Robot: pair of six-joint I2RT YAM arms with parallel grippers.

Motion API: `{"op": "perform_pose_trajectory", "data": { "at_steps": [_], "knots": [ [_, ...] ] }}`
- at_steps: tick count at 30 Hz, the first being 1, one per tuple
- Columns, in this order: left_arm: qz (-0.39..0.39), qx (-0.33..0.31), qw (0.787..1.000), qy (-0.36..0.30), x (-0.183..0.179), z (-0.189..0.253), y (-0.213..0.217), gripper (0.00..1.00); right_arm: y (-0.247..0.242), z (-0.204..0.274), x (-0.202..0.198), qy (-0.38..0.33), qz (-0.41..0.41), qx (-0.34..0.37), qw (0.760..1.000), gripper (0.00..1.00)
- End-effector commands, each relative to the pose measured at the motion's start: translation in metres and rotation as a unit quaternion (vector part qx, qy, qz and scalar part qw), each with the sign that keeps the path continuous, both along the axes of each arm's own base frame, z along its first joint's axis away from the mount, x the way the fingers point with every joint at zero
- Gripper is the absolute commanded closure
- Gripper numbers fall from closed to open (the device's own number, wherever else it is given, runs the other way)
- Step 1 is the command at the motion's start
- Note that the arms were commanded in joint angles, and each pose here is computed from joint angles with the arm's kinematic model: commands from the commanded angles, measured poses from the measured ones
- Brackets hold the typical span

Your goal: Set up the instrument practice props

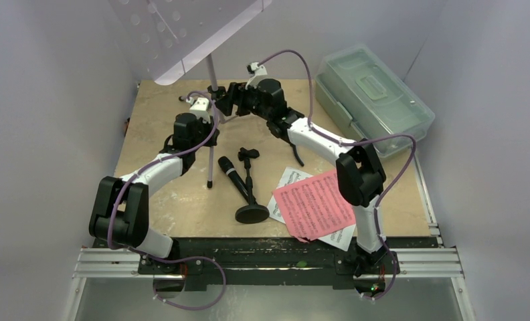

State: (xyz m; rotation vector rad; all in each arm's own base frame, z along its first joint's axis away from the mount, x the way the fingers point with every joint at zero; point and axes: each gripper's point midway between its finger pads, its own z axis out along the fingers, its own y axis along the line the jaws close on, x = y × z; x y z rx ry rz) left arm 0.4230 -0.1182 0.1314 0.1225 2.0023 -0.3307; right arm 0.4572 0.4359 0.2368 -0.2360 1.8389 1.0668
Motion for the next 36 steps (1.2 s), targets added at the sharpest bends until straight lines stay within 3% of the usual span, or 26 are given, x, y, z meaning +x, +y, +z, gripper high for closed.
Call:
{"op": "perform_pose_trajectory", "data": {
  "at_steps": [1,11,18,24,28,31,33,36],
  "knots": [
    [-0.002,-0.019,0.999,0.031,-0.012,-0.005,-0.004,1.0,-0.001,0.043,0.008,-0.112,-0.013,-0.052,0.992,0.22],
    [-0.002,-0.018,0.999,0.031,-0.012,-0.006,-0.004,1.0,0.01,0.05,0.025,-0.115,-0.021,-0.049,0.992,0.37],
    [-0.003,-0.02,0.999,0.03,-0.012,-0.005,-0.004,1.0,0.016,0.045,0.032,-0.104,-0.025,-0.039,0.993,0.62],
    [-0.004,-0.022,0.999,0.032,-0.013,-0.006,-0.005,1.0,0.004,0.032,0.047,-0.041,-0.057,0.002,0.998,0.8],
    [-0.005,-0.023,0.999,0.03,-0.012,-0.005,-0.005,1.0,-0.002,0.014,0.052,0.059,-0.058,0.082,0.993,0.93],
    [-0.005,-0.024,0.999,0.031,-0.012,-0.005,-0.006,1.0,-0.004,-0.005,0.049,0.186,-0.044,0.206,0.96,0.93],
    [-0.005,-0.024,0.999,0.031,-0.012,-0.005,-0.006,1.0,0.002,-0.014,0.045,0.264,-0.023,0.292,0.919,0.89],
    [-0.006,-0.025,0.999,0.031,-0.012,-0.005,-0.006,1.0,0.017,-0.018,0.036,0.343,-0.005,0.368,0.864,0.81]
  ]
}}
